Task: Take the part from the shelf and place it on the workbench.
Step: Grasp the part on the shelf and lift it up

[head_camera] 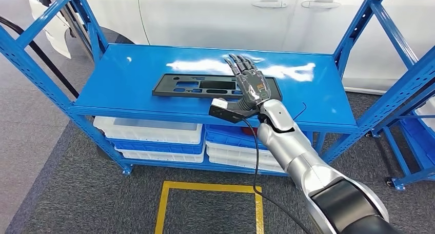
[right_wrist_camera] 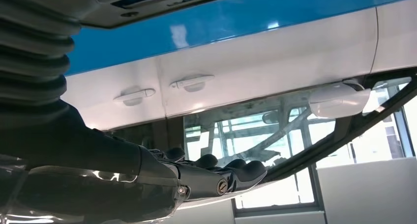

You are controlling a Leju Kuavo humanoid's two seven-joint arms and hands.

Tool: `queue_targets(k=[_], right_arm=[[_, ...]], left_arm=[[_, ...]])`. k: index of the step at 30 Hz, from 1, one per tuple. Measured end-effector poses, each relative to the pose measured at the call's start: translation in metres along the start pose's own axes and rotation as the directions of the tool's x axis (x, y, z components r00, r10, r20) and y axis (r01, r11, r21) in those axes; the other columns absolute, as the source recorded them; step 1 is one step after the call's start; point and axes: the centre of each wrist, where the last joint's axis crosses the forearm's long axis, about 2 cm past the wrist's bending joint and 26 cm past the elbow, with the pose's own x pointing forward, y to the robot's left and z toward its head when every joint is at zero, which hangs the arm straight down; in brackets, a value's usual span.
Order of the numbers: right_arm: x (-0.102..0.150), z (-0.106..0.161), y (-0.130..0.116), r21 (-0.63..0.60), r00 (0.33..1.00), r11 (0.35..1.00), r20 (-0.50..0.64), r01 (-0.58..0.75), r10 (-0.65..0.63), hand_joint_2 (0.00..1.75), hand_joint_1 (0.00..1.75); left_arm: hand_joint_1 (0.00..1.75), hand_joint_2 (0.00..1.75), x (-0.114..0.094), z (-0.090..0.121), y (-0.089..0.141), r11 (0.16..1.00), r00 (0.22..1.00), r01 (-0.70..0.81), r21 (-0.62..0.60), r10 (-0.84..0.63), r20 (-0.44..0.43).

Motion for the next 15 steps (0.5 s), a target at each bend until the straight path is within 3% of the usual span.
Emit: queue_targets(k=[15], right_arm=[[0.0011,0.0009,0.0003,0.001,1.000,1.000,0.010,0.005,-0.005,0.00,0.00]], left_arm=[[0.00,0.00,0.0014,-0.0002,0.0012,1.000,1.000,-0.002,0.005,0.002,-0.003]])
